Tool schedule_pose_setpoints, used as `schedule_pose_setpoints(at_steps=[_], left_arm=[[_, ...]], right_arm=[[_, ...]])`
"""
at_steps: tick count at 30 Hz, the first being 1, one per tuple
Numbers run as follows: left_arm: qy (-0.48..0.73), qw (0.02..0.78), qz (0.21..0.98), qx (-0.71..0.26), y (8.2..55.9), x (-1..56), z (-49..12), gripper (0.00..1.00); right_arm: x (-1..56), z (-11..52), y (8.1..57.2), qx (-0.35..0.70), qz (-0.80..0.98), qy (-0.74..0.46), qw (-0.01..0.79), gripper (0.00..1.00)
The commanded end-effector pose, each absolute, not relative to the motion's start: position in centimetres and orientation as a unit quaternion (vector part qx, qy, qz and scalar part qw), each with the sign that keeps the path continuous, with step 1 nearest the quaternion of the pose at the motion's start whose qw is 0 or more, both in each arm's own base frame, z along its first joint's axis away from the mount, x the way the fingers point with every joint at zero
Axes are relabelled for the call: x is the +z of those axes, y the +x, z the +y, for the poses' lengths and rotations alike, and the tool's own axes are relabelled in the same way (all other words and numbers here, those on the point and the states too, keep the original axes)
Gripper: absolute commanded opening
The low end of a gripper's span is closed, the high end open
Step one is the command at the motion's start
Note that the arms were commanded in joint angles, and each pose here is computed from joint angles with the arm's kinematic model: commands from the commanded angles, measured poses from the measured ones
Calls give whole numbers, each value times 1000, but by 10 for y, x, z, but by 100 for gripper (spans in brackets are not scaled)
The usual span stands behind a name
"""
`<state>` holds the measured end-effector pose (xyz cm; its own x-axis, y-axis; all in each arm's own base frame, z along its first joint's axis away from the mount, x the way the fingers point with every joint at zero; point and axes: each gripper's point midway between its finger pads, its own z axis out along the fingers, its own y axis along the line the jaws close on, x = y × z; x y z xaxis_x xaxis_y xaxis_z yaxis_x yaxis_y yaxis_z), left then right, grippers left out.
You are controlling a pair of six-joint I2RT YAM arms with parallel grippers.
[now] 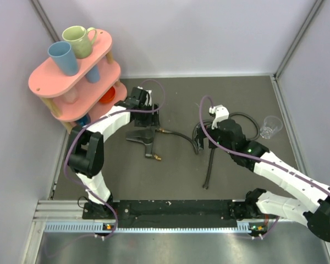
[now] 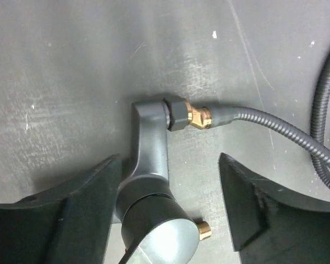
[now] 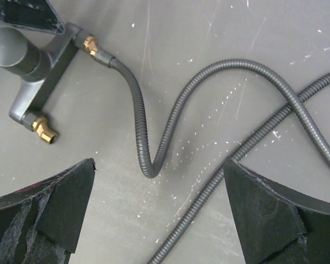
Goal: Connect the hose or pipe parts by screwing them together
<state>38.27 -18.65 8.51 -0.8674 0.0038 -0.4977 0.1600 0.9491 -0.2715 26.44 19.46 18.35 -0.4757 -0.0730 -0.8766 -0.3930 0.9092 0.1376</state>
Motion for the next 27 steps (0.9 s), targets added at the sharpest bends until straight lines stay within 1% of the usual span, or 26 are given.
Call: schedule_pose_setpoints(at_steps=[1, 2, 3, 5, 6, 7, 9, 10, 12, 13, 14, 15, 17, 18, 19, 20, 22, 23, 24, 26, 27], left_arm=[[62, 288, 933, -206, 389, 135, -203, 81], [70, 289, 929, -219, 386, 145, -206, 84], [78, 292, 926, -229, 383, 152, -209, 99], [107, 314, 903, -272, 371, 183, -218, 99], [121, 330, 890, -290, 368, 198, -223, 99], [142, 354, 867, -320, 356, 228, -228, 99], [165, 377, 844, -344, 339, 248, -229, 99], [177, 425, 814, -355, 328, 281, -227, 99], [172, 454, 799, -356, 314, 287, -219, 99], [178, 507, 761, -365, 303, 318, -214, 99], [172, 504, 759, -374, 293, 306, -212, 99], [180, 536, 730, -384, 275, 325, -207, 99], [186, 546, 715, -394, 258, 320, -204, 99], [191, 569, 695, -395, 242, 333, -197, 99], [190, 569, 697, -393, 235, 323, -194, 99], [187, 592, 679, -392, 222, 334, -186, 99], [165, 587, 682, -405, 212, 322, -182, 99], [157, 596, 668, -416, 203, 326, -179, 99], [146, 579, 675, -433, 198, 311, -182, 99], [145, 584, 661, -447, 187, 311, -180, 99], [140, 578, 668, -448, 186, 301, -180, 99]], right_arm=[[208, 191, 271, 151, 847, -119, 496, 99], [209, 191, 269, 152, 850, -114, 491, 99], [217, 192, 268, 161, 847, -111, 495, 99], [224, 197, 263, 180, 843, -117, 494, 99], [231, 206, 257, 209, 836, -131, 489, 99], [238, 208, 253, 224, 830, -135, 492, 99], [248, 212, 246, 250, 823, -131, 493, 99], [255, 212, 243, 260, 818, -127, 497, 99], [260, 212, 238, 274, 811, -131, 501, 99], [271, 211, 235, 284, 799, -130, 514, 99], [272, 210, 233, 287, 796, -128, 517, 99], [273, 208, 231, 289, 793, -128, 521, 99], [281, 205, 224, 299, 781, -133, 532, 99], [282, 203, 223, 299, 779, -131, 536, 99], [288, 199, 220, 303, 771, -130, 545, 99], [288, 199, 216, 307, 769, -132, 545, 99], [295, 195, 210, 319, 757, -131, 555, 99], [292, 193, 208, 318, 758, -128, 555, 99], [291, 191, 207, 321, 755, -121, 559, 99], [286, 187, 203, 331, 747, -109, 566, 99], [285, 187, 201, 336, 745, -108, 566, 99]])
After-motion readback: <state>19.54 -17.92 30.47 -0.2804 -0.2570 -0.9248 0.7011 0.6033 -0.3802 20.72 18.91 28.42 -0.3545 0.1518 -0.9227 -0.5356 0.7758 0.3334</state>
